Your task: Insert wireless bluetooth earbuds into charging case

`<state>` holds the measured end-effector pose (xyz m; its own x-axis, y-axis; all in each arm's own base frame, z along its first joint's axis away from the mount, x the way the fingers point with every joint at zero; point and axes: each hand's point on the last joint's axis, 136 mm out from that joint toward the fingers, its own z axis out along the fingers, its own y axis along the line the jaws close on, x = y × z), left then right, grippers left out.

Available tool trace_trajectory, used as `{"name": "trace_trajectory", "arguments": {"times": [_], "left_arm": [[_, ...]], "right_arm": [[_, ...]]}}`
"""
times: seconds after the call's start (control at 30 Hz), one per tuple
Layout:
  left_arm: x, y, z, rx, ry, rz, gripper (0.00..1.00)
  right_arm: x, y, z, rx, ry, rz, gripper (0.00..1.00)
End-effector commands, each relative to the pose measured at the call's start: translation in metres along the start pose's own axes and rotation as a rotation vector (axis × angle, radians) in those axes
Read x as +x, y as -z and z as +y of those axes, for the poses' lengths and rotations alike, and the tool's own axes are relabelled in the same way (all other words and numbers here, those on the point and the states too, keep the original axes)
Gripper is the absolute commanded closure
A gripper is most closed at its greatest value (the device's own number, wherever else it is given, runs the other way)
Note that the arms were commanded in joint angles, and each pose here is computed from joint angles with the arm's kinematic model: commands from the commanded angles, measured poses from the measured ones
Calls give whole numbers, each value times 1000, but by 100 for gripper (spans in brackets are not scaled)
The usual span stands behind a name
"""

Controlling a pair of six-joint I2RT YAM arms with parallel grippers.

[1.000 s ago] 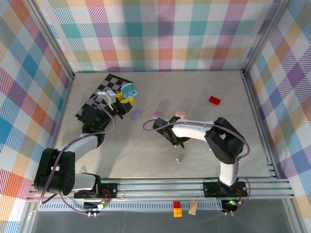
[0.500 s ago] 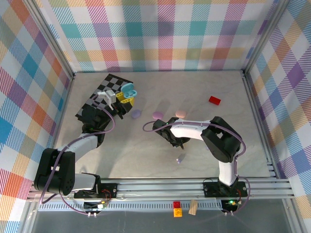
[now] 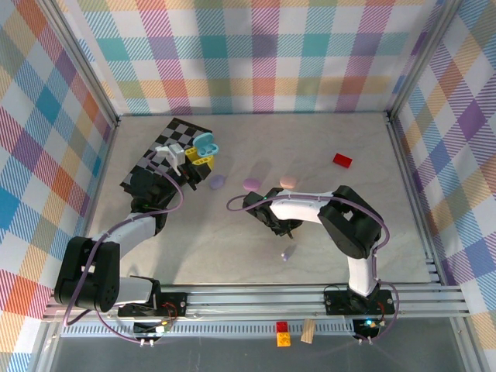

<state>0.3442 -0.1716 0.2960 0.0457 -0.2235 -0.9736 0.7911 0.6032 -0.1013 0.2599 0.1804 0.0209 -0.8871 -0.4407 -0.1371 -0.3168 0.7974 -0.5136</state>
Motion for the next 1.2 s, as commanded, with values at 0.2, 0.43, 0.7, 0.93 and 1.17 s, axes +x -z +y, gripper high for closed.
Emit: {"name": "trace_trajectory", "arguments": {"times": [0.2, 0.43, 0.7, 0.93, 1.17], "left_arm": [[-12, 4, -5, 25, -41, -36, 65], [-6, 1, -7, 38, -39, -20, 65], [13, -10, -28, 94, -57, 42, 65], [36, -21, -58, 182, -45, 94, 65], [55, -30, -83, 262, -31, 133, 65]], "right_arm": [[-2, 7, 1, -84, -22, -9, 82], [-9, 34, 7, -403, -184, -38, 81], [-18, 69, -7, -793, -411, -51, 81], [-19, 85, -25, -1000, -549, -70, 81], [-20, 101, -43, -1025, -558, -154, 81]]}}
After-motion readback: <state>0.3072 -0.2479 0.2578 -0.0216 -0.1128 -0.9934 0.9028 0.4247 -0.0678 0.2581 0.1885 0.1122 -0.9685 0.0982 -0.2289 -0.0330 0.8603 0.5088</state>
